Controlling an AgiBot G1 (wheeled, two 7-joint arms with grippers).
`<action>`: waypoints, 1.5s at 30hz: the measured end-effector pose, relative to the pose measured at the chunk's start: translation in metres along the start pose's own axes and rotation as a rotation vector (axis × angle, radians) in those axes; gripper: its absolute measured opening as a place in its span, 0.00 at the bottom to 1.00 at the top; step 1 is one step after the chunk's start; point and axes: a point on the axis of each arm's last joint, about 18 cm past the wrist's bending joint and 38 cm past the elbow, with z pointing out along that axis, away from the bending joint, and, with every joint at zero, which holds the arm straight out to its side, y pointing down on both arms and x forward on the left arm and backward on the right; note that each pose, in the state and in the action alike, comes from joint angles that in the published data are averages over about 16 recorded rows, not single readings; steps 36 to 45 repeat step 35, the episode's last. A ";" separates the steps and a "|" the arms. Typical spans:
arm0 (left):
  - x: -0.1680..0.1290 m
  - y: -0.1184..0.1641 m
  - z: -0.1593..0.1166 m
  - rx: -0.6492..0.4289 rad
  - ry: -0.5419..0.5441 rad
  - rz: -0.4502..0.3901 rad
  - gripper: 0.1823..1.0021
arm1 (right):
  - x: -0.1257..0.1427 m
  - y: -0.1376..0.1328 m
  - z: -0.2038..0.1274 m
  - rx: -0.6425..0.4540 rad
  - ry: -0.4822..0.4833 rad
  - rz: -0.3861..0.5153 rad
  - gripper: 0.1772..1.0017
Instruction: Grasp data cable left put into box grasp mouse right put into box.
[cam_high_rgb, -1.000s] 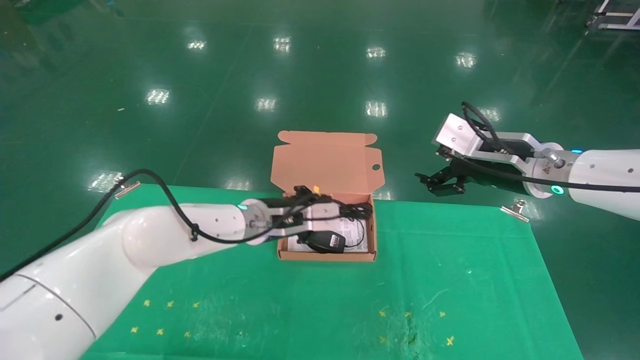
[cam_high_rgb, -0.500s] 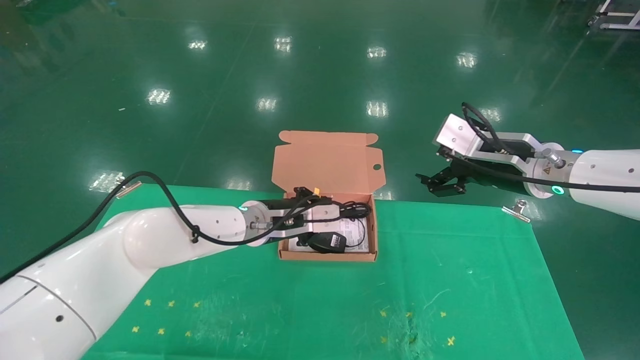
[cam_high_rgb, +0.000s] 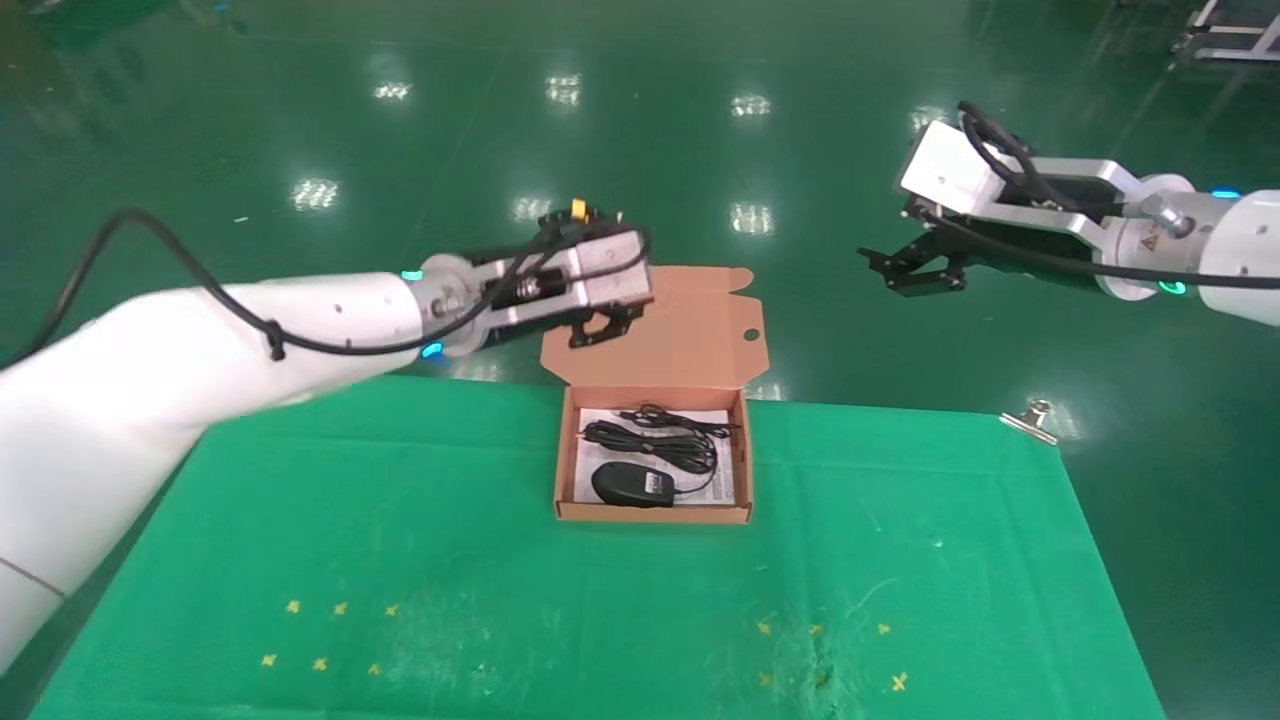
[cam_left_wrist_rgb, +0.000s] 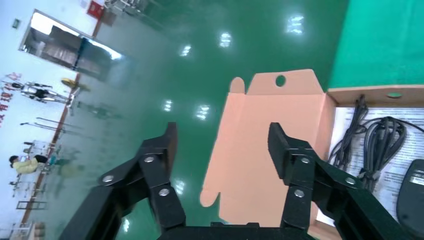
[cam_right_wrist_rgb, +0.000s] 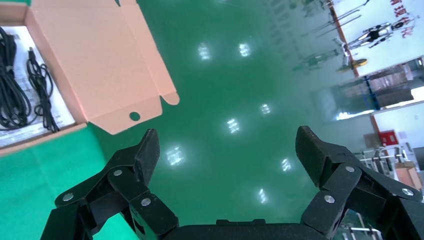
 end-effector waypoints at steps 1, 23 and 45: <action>-0.004 0.000 -0.003 0.005 -0.007 -0.008 0.48 | 0.001 -0.001 -0.001 0.003 -0.001 -0.001 1.00; 0.022 0.032 -0.081 0.183 0.130 -0.405 0.96 | -0.065 0.006 -0.036 0.179 -0.269 0.233 1.00; 0.033 0.037 -0.124 0.283 0.197 -0.534 1.00 | -0.091 0.002 -0.061 0.283 -0.388 0.329 1.00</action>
